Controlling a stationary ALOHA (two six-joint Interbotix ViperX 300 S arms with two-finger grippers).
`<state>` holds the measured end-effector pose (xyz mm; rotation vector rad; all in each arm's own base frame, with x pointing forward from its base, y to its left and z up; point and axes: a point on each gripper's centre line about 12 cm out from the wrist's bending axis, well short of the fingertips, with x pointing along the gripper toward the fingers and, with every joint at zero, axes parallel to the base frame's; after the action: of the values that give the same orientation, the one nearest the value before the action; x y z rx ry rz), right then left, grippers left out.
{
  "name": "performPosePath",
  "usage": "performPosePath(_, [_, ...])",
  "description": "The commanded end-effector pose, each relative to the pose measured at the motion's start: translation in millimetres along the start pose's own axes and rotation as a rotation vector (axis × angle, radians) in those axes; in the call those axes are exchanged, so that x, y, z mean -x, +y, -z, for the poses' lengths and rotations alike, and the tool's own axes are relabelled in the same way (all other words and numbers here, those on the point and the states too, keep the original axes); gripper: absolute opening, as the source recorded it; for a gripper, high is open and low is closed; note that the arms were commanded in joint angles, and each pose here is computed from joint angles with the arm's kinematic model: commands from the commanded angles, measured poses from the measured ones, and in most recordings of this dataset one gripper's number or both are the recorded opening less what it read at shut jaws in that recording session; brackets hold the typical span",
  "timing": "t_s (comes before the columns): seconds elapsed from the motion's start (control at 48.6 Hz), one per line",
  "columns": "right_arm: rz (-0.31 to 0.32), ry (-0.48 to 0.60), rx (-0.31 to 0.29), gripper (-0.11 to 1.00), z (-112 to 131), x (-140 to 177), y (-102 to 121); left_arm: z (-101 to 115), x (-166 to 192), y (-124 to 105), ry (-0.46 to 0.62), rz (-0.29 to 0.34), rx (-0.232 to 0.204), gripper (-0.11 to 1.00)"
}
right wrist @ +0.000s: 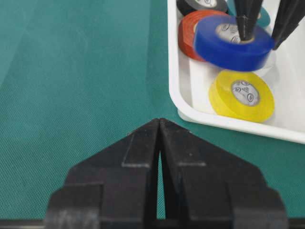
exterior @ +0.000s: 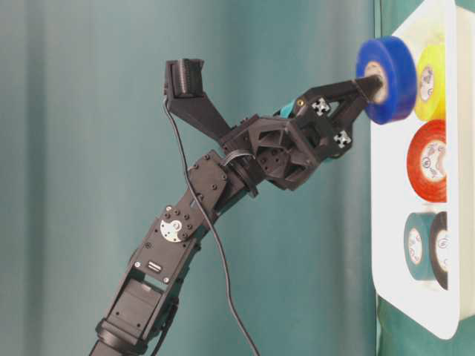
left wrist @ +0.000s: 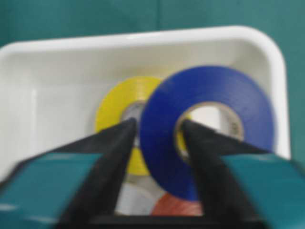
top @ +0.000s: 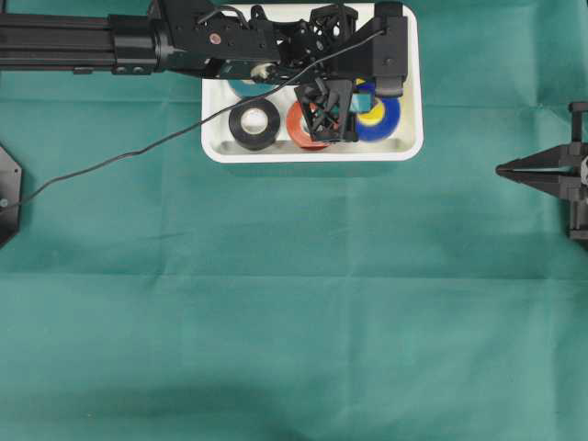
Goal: Put the tape into the white case with the left arm.
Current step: 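Lift the blue tape and lower it onto the yellow tape in the case, then release the blue tape and withdraw the left gripper to the left edge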
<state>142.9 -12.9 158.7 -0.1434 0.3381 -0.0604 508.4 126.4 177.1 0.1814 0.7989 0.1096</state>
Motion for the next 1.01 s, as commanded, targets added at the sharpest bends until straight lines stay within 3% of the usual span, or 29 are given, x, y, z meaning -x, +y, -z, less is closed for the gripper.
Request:
performPosePath(0.0, [0.003,-0.012,-0.001,-0.09,-4.1,-0.6,-0.9,-15.5,12.2,4.6,-0.047,-0.014,0.003,0.58])
performPosePath(0.103, [0.003,-0.012,-0.001,-0.09,-4.1,-0.6,-0.9,-14.7,12.4,4.3,-0.044,-0.013,0.003,0.88])
performPosePath(0.185, [0.003,-0.013,-0.001,-0.09,-4.2,-0.6,-0.9,-14.8,12.9,3.5,-0.044,-0.012,0.002,0.98])
performPosePath(0.576, [0.003,-0.012,-0.001,-0.09,-4.1,-0.6,-0.9,-23.1,45.6,-13.6,-0.080,0.006,-0.023,0.98])
performPosePath(0.988, [0.003,-0.013,0.001,-0.09,-4.2,-0.6,-0.9,-6.7,97.7,-56.5,-0.093,0.068,-0.076,0.98])
